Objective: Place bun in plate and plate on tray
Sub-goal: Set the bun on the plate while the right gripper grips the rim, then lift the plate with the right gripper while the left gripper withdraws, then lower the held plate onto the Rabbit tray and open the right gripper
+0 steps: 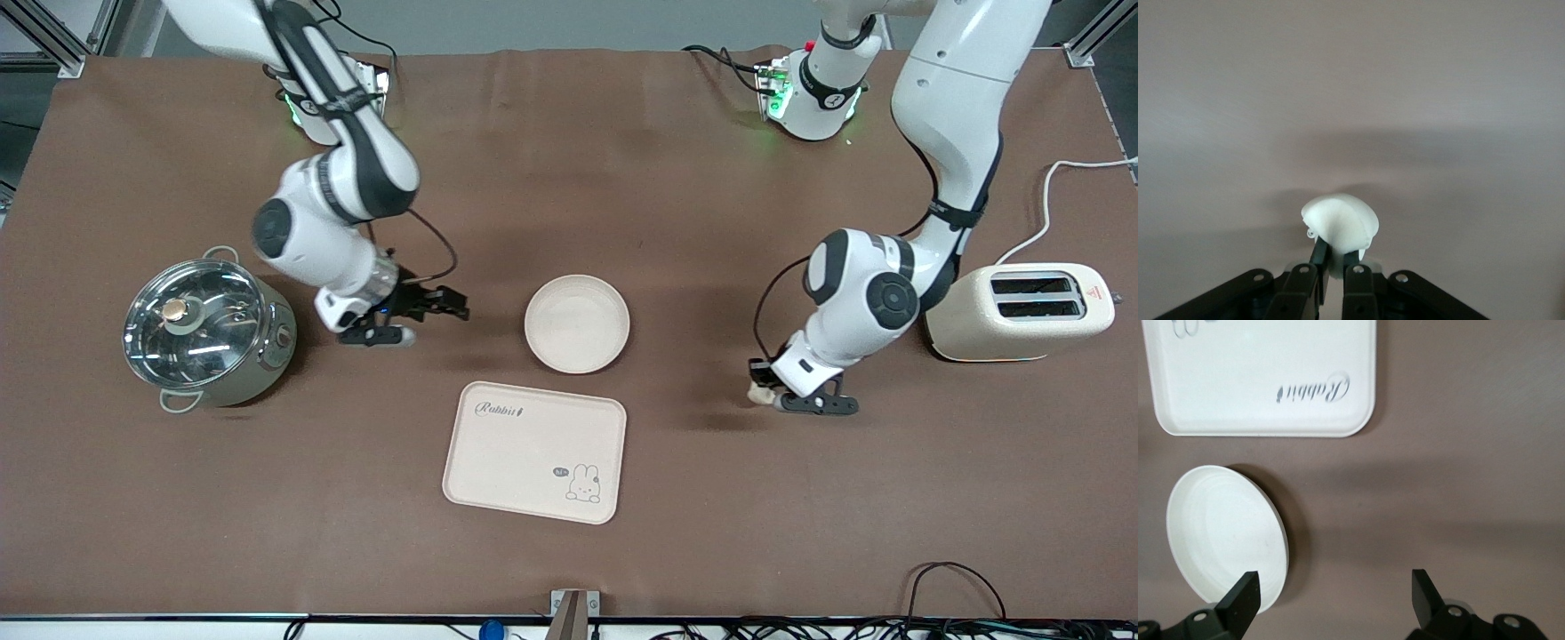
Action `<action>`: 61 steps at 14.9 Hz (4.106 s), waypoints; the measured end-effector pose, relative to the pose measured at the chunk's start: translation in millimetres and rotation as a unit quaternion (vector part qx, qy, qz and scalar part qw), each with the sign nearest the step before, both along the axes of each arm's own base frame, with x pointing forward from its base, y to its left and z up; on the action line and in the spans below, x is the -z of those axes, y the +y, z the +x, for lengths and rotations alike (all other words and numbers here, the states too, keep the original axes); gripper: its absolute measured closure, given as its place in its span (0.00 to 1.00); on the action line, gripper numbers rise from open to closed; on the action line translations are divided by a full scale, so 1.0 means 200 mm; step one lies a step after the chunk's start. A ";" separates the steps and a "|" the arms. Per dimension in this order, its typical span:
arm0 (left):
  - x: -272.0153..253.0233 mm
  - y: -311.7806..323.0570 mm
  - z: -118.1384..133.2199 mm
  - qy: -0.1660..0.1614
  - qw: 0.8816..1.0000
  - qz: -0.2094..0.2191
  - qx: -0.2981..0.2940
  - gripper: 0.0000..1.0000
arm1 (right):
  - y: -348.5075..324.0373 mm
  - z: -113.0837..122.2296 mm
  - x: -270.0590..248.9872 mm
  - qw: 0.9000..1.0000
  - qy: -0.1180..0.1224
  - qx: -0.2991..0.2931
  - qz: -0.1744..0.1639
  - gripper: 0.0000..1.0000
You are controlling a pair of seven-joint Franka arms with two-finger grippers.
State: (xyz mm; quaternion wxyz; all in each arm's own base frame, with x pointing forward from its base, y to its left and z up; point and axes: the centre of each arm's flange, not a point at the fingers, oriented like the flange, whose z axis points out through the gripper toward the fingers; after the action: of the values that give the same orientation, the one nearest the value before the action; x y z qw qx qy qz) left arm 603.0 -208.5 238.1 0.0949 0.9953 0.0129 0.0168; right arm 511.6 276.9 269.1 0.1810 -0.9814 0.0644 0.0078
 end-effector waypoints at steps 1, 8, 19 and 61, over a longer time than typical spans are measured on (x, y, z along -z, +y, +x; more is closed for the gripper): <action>-0.07 -0.16 -0.04 0.017 0.999 -0.010 -0.027 0.87 | 0.08 -0.04 0.07 1.000 -0.005 0.006 -0.006 0.00; -0.14 -1.18 -0.54 0.077 0.986 -0.030 -0.145 0.81 | 0.28 -0.13 0.33 0.999 -0.012 0.025 -0.025 0.00; -0.22 -1.03 -0.35 0.045 0.993 0.053 -0.098 0.00 | 0.48 -0.12 0.40 0.999 -0.003 0.042 -0.019 0.14; -1.93 0.80 -0.35 -0.040 0.992 0.109 0.043 0.00 | 0.03 0.78 0.37 0.986 -0.074 0.146 0.039 0.57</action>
State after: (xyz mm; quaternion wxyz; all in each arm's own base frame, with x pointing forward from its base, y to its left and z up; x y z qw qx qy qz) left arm 534.0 -48.7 624.4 -0.0133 0.9978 -0.0354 0.0538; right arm 668.6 282.7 195.8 0.2221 -0.9516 0.1933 -0.0885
